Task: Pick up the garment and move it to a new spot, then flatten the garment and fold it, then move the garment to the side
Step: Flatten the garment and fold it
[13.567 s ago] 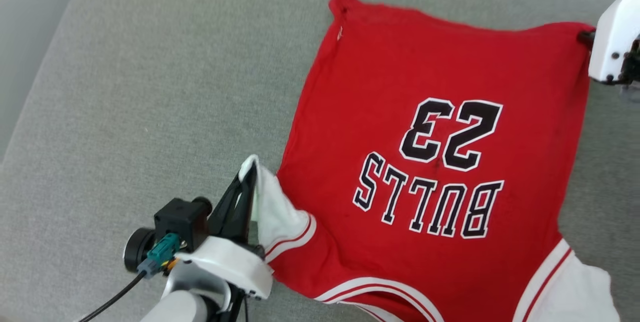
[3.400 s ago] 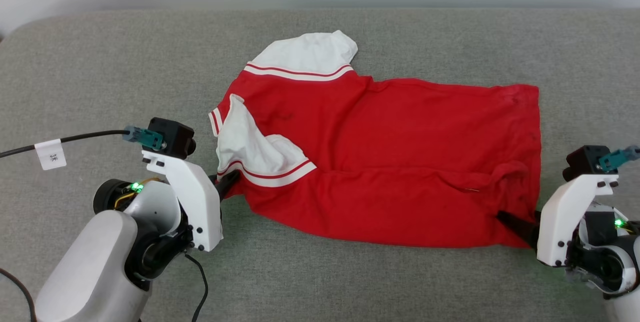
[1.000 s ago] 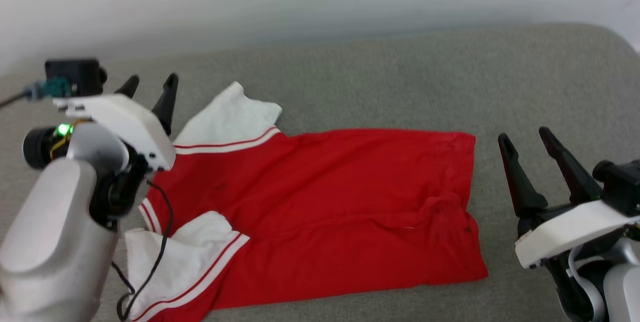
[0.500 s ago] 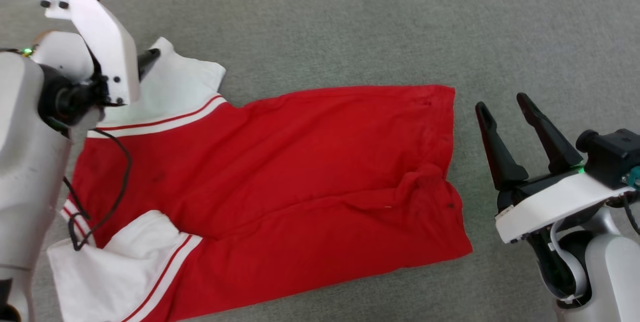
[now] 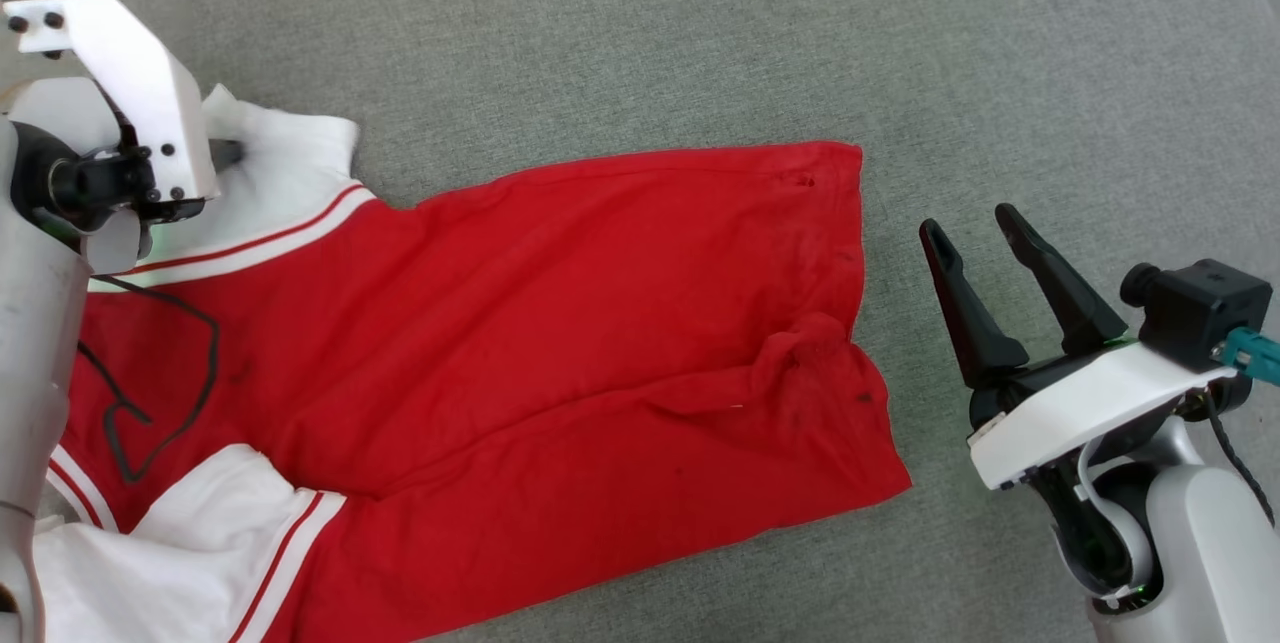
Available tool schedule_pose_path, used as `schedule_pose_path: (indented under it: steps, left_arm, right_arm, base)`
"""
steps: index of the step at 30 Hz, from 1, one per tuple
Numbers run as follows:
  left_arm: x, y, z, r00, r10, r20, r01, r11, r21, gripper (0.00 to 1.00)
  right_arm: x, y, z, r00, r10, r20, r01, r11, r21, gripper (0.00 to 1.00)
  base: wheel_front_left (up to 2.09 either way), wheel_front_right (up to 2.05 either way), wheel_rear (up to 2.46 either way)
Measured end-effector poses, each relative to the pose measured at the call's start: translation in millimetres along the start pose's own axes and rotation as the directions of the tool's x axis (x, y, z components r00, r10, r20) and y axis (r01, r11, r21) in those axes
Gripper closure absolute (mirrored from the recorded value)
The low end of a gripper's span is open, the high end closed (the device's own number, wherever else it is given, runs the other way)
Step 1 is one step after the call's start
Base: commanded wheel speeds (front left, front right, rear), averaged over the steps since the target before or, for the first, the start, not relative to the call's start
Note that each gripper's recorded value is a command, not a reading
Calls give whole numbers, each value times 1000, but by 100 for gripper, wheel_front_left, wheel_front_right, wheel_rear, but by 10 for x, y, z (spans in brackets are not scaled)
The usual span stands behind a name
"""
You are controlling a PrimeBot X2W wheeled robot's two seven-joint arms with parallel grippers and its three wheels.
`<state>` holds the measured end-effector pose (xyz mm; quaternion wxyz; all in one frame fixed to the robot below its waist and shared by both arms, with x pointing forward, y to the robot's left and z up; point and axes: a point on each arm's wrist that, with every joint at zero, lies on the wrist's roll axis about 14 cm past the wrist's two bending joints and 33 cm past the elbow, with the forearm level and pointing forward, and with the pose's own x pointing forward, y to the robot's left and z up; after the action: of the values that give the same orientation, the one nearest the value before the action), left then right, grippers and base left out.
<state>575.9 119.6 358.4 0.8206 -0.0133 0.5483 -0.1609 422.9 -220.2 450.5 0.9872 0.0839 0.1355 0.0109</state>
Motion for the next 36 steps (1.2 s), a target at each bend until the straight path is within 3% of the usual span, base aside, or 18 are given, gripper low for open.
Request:
schedule_pose_path:
  steps: [8,13,19,27,33,34,35,36]
  left_arm:
    - [-38,40,13,997,10,71,-7,999,-37,100]
    - [-184,5,48,989,15,146,-13,1000,-16,100]
    - [-468,-11,166,967,10,255,-11,1000,4,100]
    - [-704,46,338,935,12,356,-27,999,37,100]
    - [-674,144,278,935,23,354,-36,999,32,100]
    - [-673,152,269,935,24,354,-37,999,31,100]
    - [-671,151,262,935,23,353,-36,999,31,100]
    - [-669,152,255,936,22,352,-34,999,30,100]
  right_arm:
    - [98,-38,59,1000,20,-21,-19,998,58,0]
    - [260,-156,-46,983,35,-183,-19,996,87,0]
    - [427,-88,-292,885,98,-454,-50,992,118,0]
    - [751,83,-444,784,130,-607,-82,991,106,0]
    - [873,128,-664,698,121,-706,-73,993,97,0]
    - [879,137,-683,686,118,-718,-77,993,91,63]
    - [884,145,-698,676,115,-728,-80,993,84,100]
    - [886,153,-711,666,116,-737,-81,993,83,100]
  base:
    - [0,0,0]
    - [0,0,0]
    - [0,0,0]
    - [0,0,0]
    - [0,0,0]
    - [0,0,0]
    - [0,0,0]
    - [0,0,0]
